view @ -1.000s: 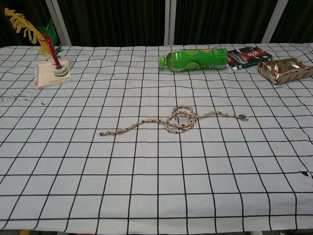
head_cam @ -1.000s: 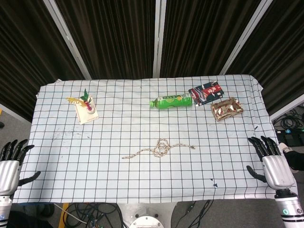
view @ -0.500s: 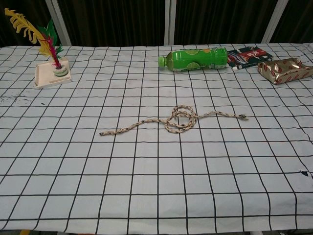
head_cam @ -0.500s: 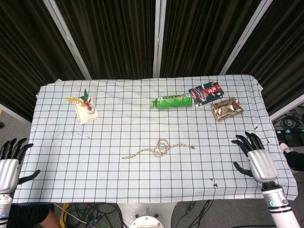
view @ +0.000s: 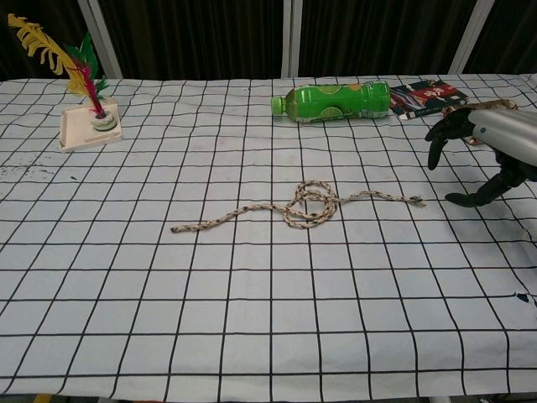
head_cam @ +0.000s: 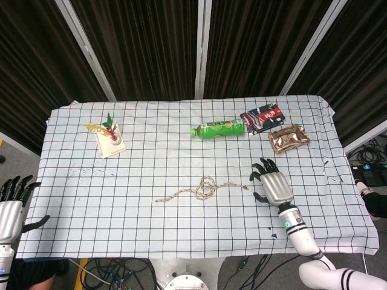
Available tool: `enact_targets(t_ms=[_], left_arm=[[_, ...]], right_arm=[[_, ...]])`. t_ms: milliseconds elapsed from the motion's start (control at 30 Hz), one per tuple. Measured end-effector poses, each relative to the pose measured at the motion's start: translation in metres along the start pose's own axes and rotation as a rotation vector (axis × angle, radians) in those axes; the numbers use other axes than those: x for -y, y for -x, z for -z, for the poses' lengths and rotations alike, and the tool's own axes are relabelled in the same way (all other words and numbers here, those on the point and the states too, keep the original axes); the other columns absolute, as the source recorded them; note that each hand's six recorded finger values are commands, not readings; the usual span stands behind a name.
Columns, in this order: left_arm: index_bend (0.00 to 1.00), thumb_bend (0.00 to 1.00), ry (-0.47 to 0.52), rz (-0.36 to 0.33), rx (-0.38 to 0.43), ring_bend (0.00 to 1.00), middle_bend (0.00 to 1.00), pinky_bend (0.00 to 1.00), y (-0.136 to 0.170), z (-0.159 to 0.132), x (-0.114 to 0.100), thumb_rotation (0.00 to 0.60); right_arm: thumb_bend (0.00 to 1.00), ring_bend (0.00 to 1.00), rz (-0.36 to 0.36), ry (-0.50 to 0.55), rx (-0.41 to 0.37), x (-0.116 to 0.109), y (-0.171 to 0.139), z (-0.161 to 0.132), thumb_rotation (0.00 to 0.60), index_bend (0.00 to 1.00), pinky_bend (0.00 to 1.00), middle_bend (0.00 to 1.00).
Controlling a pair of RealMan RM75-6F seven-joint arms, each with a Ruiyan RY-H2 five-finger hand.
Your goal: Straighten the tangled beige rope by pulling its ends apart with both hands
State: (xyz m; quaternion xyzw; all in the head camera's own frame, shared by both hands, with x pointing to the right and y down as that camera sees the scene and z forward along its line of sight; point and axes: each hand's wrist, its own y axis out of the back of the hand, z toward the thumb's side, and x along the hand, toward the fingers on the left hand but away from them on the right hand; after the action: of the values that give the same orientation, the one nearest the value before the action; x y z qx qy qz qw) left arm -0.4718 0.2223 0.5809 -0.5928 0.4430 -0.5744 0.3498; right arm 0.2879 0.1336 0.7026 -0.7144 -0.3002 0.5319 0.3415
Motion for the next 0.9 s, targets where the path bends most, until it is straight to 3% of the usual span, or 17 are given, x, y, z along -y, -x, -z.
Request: enact_targets(t_ms=[367,900], left_arm=[[0.22,0.05,0.005,0.009,-0.003,0.00,0.10,0.00,-0.007,0.004,0.004,0.600],[0.22,0.05,0.011,0.010,-0.009,0.00,0.10,0.00,-0.008,0.009,0.006,0.600]], right_arm=[[0.26,0.00,-0.038,-0.006,-0.005,0.029,0.039,-0.026,0.600,0.50,0.00,0.18],[0.35,0.00,-0.060,-0.018,-0.011,0.038,0.046,-0.036,0.600,0.53,0.00,0.18]])
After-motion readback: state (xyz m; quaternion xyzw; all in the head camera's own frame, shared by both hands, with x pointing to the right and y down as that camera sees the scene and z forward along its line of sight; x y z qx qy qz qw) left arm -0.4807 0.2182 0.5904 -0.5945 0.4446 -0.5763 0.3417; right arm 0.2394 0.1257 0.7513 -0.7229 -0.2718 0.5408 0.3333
